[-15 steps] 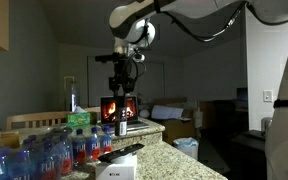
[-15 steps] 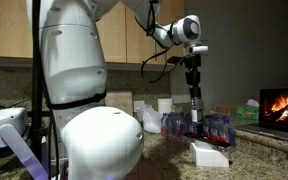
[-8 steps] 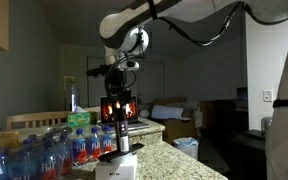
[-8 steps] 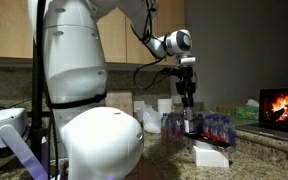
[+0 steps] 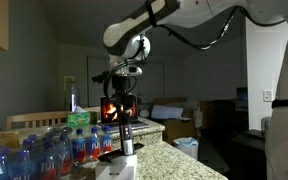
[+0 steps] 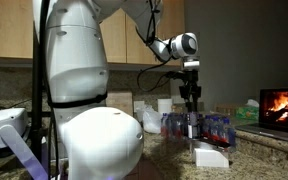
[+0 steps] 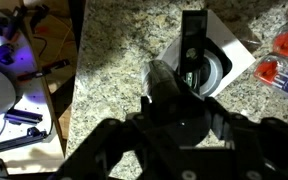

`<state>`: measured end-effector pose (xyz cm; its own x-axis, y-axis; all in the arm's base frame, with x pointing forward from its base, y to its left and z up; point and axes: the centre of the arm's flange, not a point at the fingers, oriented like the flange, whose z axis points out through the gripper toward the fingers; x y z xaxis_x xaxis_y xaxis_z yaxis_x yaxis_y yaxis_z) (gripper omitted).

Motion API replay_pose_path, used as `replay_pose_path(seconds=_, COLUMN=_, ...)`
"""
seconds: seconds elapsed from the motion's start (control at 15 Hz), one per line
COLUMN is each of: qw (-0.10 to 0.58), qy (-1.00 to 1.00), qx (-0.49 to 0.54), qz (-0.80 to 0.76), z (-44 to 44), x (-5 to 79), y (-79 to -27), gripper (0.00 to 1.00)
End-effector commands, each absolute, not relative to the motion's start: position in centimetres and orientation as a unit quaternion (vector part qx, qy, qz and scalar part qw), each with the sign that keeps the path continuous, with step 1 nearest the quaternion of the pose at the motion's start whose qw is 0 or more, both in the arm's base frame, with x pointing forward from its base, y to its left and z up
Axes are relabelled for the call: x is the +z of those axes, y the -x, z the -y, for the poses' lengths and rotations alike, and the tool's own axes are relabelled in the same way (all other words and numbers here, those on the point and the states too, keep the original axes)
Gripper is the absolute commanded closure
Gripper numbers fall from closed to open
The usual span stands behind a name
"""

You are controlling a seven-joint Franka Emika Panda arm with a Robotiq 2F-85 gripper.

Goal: Take the bottle and the black object and put them on the counter, then stack the clear tape, the black object and the bottle on the box

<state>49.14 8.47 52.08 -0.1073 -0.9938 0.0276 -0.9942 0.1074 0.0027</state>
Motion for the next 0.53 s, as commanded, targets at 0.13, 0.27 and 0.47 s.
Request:
replay_pose_path(seconds=0.13, qw=-0.011, qy=-0.639, qx=0.027, qz=0.768, z=-7.3, x=53.2, y=-49.7, gripper=0.69)
replay_pose_path(seconds=0.27, qw=-0.024, qy=-0.637, qx=0.034, qz=0.770, z=-6.8, x=53.6, y=-50.2, gripper=0.69)
replay_pose_path(seconds=0.47, qw=-0.044, qy=-0.637, qx=0.048, qz=0.768, z=-6.6, x=54.4, y=-51.0, gripper=0.69)
